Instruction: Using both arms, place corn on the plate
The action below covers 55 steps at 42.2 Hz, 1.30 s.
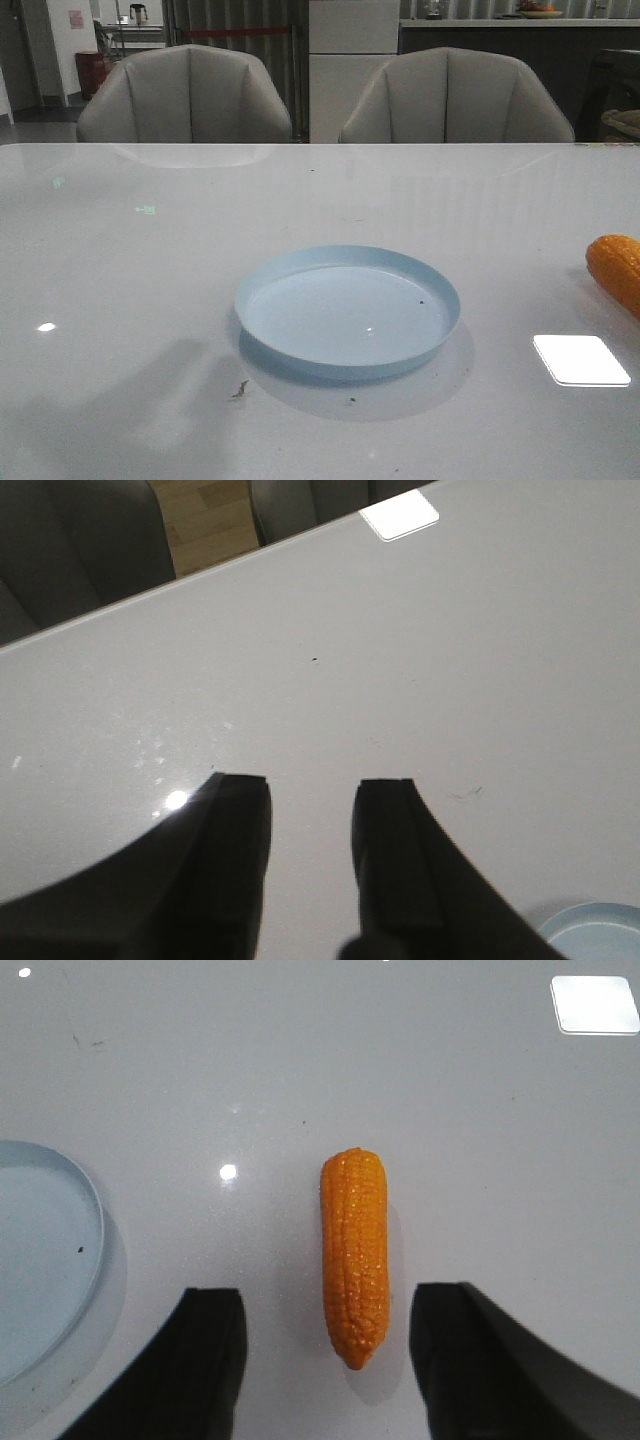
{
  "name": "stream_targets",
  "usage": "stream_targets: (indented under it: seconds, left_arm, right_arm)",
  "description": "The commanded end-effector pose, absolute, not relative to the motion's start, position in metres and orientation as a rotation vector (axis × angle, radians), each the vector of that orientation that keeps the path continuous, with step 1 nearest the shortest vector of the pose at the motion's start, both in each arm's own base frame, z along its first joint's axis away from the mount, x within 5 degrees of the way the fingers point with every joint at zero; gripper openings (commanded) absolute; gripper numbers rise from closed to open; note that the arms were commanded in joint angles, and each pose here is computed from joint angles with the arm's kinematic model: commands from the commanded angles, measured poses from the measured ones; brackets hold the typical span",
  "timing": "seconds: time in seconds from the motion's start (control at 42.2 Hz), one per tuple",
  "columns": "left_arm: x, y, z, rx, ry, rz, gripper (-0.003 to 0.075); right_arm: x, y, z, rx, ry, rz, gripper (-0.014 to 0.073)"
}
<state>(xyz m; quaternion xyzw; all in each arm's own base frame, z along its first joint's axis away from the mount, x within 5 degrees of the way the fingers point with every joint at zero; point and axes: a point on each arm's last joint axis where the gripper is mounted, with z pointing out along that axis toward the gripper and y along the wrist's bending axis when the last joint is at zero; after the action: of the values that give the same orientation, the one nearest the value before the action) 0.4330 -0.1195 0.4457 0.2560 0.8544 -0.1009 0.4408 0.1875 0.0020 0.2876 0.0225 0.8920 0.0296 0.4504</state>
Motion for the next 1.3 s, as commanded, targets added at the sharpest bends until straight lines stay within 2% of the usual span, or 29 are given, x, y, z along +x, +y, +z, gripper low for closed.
stream_targets:
  seconds: [0.0, 0.119, 0.19, 0.379, 0.498, 0.569, 0.687, 0.806, 0.83, 0.853, 0.877, 1.019, 1.185, 1.28]
  left_arm:
    - [0.416, -0.104, 0.484, 0.584, 1.98, -0.176, 0.0305]
    - [0.416, -0.084, 0.488, 0.54, 1.989, -0.162, 0.0305]
    - [0.407, -0.076, 0.501, 0.54, 1.946, -0.181, 0.0305]
    - [0.353, -0.082, 0.542, 0.727, 1.808, -0.304, 0.0305]
    - [0.337, -0.085, 0.547, 0.76, 1.796, -0.372, 0.0305]
    - [0.342, -0.081, 0.531, 0.749, 1.885, -0.374, 0.0305]
    - [0.352, -0.081, 0.481, 0.787, 2.043, -0.419, 0.0305]
    - [0.336, -0.086, 0.447, 0.776, 1.965, -0.505, 0.0305]
    - [0.333, -0.085, 0.433, 0.734, 1.969, -0.511, 0.0305]
    - [0.327, -0.083, 0.434, 0.702, 1.937, -0.504, 0.0305]
    - [0.32, -0.081, 0.417, 0.652, 1.954, -0.509, 0.0305]
    - [0.277, -0.062, 0.375, 0.44, 1.95, -0.375, 0.0305]
    - [0.234, -0.042, 0.353, 0.279, 1.866, -0.221, 0.0305]
    - [0.219, -0.038, 0.339, 0.253, 1.867, -0.192, 0.0305]
  right_arm:
    - [0.191, 0.001, 0.304, 0.056, 2.114, 0.067, 0.0478]
    - [0.191, 0.001, 0.304, 0.057, 2.113, 0.068, 0.0478]
    - [0.191, 0.001, 0.304, 0.057, 2.113, 0.069, 0.0478]
    - [0.191, 0.001, 0.304, 0.062, 2.111, 0.074, 0.0478]
    - [0.192, 0.001, 0.304, 0.066, 2.108, 0.079, 0.0478]
    - [0.192, 0.001, 0.304, 0.066, 2.108, 0.079, 0.0478]
    - [0.192, 0.001, 0.304, 0.066, 2.109, 0.079, 0.0478]
    - [0.191, 0.001, 0.304, 0.066, 2.118, 0.08, 0.0478]
    - [0.191, 0.001, 0.303, 0.066, 2.124, 0.081, 0.0478]
    - [0.191, 0.001, 0.303, 0.065, 2.128, 0.081, 0.0478]
    - [0.19, 0.001, 0.303, 0.065, 2.132, 0.081, 0.0478]
    - [0.19, 0.002, 0.302, 0.066, 2.139, 0.083, 0.0478]
    - [0.19, 0.002, 0.297, 0.057, 2.188, 0.077, 0.0478]
    - [0.198, 0.001, 0.288, 0.053, 2.25, 0.069, 0.0478]
